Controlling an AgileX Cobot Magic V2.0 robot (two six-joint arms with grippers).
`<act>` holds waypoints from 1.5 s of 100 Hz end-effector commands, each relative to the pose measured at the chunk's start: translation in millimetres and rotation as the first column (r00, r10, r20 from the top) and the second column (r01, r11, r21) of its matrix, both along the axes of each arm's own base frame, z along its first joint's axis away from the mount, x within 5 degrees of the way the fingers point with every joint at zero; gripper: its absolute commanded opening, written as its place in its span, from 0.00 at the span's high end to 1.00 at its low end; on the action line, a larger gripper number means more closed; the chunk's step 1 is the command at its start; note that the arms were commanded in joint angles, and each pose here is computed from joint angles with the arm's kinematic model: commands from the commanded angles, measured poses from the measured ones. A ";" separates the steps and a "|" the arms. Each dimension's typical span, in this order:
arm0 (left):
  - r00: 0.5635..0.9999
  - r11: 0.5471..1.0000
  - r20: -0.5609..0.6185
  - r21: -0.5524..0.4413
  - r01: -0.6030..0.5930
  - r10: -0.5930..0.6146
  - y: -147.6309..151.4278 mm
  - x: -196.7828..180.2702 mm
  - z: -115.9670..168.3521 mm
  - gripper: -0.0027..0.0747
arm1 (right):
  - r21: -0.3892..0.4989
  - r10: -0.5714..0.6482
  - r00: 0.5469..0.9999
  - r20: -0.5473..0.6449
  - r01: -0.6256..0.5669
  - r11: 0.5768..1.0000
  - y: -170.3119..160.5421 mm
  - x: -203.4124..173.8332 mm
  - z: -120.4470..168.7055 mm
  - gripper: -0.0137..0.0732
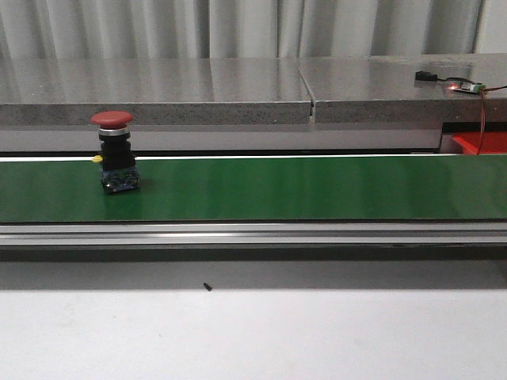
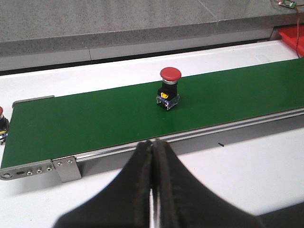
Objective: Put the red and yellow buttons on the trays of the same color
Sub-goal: 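Lower the yellow button into the yellow tray and open the right gripper, then lower the right gripper onto the red button on the belt and close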
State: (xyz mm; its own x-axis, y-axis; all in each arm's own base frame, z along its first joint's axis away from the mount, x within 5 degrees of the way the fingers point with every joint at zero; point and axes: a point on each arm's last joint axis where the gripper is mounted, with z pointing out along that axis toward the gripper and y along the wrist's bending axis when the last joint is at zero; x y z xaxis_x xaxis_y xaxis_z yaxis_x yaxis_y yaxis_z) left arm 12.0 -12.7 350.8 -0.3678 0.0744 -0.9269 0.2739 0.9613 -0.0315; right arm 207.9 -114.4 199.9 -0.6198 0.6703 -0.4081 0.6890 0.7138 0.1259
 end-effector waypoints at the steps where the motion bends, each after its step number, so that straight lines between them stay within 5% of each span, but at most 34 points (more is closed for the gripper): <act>1: 0.997 0.999 0.072 -0.039 0.009 -0.006 -1.3 2.1 12.0 0.99 | -0.031 0.020 0.998 0.054 -0.019 0.999 -0.7 10.0 5.2 0.78; 16: 0.997 0.999 0.072 -0.039 0.009 -0.006 -1.3 2.1 12.0 0.99 | -0.016 0.053 0.998 0.029 -0.053 0.998 5.6 15.8 -2.0 0.73; 36: 0.997 0.999 0.072 -0.039 0.009 -0.006 -1.3 2.1 12.0 0.99 | -0.022 0.060 0.997 0.039 -0.060 0.998 7.7 15.5 1.3 0.25; 45: 0.997 0.999 0.072 -0.039 0.009 -0.006 -1.3 2.1 12.0 0.99 | -0.034 0.062 0.996 0.059 -0.060 0.998 8.7 13.3 7.7 0.14; 77: 0.997 0.999 0.072 -0.039 0.009 -0.006 -1.3 2.1 12.0 0.99 | -0.136 0.101 0.980 0.173 -0.078 0.988 17.3 -6.6 50.1 0.16; 110: 0.997 0.999 0.072 -0.039 0.009 -0.006 -1.3 2.1 12.0 0.99 | -0.199 0.331 0.927 0.175 -0.296 0.934 57.0 -11.0 90.6 0.16; 150: 0.997 0.999 0.072 -0.039 0.009 -0.006 -1.3 2.1 12.0 0.99 | -0.226 0.670 0.711 0.212 -0.632 0.742 134.0 13.5 139.6 0.16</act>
State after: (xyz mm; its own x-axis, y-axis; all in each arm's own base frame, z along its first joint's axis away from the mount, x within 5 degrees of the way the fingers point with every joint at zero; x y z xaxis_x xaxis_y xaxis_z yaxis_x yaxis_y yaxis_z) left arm 12.0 -12.7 350.8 -0.3678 0.0744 -0.9269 0.2739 0.9613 -0.0315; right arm 214.7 5.6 321.1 -0.7748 0.1243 -0.6198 0.0780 0.9918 0.1014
